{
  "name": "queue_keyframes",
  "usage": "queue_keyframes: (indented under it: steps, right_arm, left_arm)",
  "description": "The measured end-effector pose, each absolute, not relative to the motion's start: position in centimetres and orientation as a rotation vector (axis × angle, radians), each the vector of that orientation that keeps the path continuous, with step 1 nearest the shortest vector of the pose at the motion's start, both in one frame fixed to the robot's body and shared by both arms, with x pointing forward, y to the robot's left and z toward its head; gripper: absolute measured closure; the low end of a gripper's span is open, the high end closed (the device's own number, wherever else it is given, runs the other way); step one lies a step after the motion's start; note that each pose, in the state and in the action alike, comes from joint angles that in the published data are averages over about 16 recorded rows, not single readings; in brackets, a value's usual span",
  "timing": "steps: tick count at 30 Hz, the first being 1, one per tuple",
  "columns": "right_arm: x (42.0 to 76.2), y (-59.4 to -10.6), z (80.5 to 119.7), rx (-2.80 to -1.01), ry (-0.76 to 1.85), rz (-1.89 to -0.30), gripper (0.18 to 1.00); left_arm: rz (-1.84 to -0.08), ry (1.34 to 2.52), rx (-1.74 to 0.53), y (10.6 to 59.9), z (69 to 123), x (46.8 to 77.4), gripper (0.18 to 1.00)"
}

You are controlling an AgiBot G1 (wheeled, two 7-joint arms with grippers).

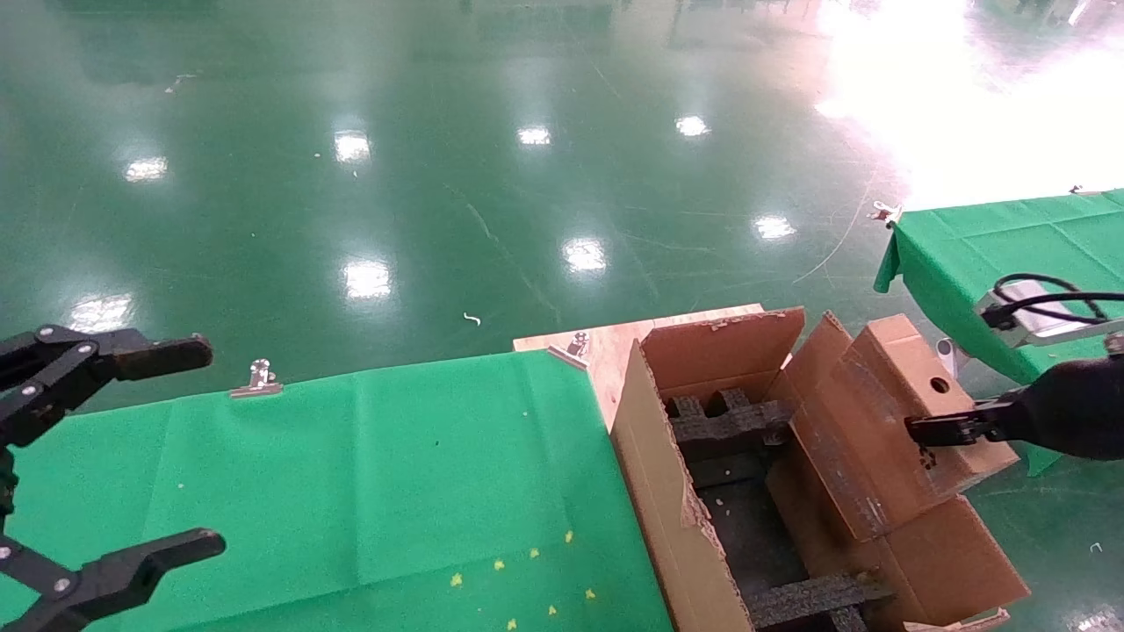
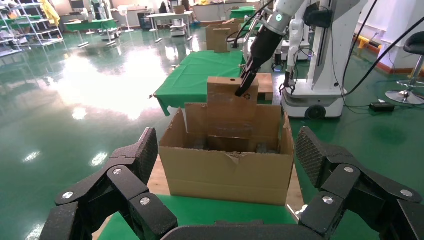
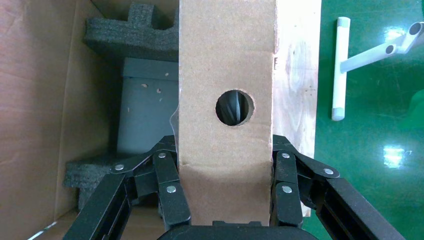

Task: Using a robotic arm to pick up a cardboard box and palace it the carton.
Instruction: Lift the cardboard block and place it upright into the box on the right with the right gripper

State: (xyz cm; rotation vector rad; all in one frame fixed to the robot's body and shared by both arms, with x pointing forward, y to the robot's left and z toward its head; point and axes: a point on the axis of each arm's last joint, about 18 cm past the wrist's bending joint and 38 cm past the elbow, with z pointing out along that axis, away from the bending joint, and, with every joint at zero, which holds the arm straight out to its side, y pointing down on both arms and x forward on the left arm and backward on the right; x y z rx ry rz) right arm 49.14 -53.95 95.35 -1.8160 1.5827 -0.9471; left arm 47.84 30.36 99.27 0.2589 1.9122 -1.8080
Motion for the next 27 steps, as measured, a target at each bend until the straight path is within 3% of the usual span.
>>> queue_keyframes:
  steps: [27]
  right_arm:
    - [52.2, -53.4, 89.9, -1.762, 1.737, -0.93, 0.787]
  left_arm:
    - [-1.808, 1.912, 0.259, 30.4, 99.3, 47.8, 0.184]
